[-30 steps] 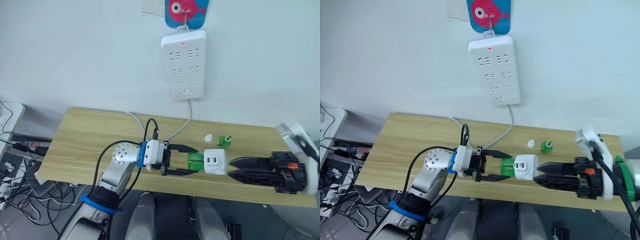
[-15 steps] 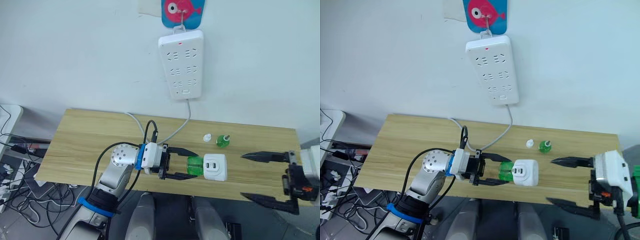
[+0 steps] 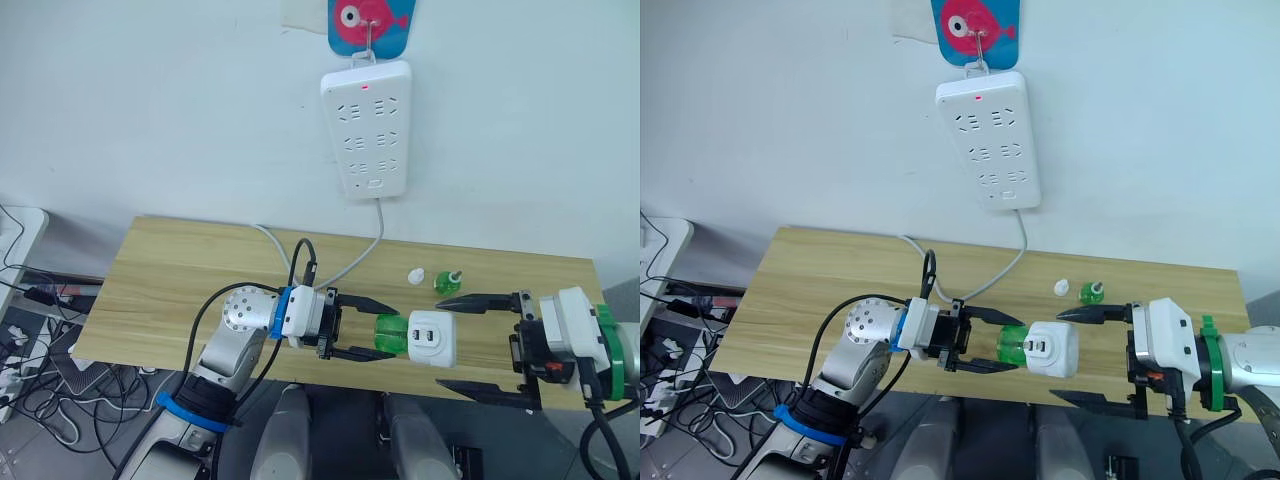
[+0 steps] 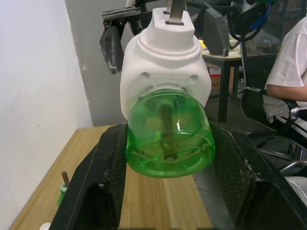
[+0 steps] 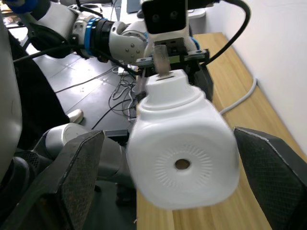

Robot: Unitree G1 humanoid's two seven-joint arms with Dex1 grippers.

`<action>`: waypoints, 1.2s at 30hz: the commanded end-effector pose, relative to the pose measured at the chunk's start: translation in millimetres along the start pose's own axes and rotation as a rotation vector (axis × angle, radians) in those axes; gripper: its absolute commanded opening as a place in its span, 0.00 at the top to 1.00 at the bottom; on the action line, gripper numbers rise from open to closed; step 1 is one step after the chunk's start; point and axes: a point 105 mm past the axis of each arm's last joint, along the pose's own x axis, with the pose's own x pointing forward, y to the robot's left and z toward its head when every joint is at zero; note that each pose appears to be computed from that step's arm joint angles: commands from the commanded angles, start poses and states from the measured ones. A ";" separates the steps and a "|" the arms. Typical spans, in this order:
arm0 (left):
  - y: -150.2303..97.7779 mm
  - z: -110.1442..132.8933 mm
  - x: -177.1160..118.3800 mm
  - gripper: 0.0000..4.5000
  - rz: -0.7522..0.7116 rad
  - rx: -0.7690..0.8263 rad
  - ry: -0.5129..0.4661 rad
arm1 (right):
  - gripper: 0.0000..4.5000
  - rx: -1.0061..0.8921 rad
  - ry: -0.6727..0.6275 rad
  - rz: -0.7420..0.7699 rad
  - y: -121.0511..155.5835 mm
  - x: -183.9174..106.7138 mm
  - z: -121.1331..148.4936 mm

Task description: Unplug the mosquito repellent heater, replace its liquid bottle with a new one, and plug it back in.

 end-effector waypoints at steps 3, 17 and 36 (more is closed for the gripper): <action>2.7 11.1 4.9 0.50 0.001 0.045 -0.030 | 0.05 -0.026 -0.009 0.036 5.0 7.0 1.9; 1.0 9.3 5.6 0.50 -0.003 0.043 -0.023 | 0.33 -0.036 0.002 0.052 6.5 5.0 -0.6; 2.7 -2.3 -5.4 0.00 0.056 0.216 0.212 | 0.33 0.838 0.145 -0.344 -7.0 -27.7 -48.1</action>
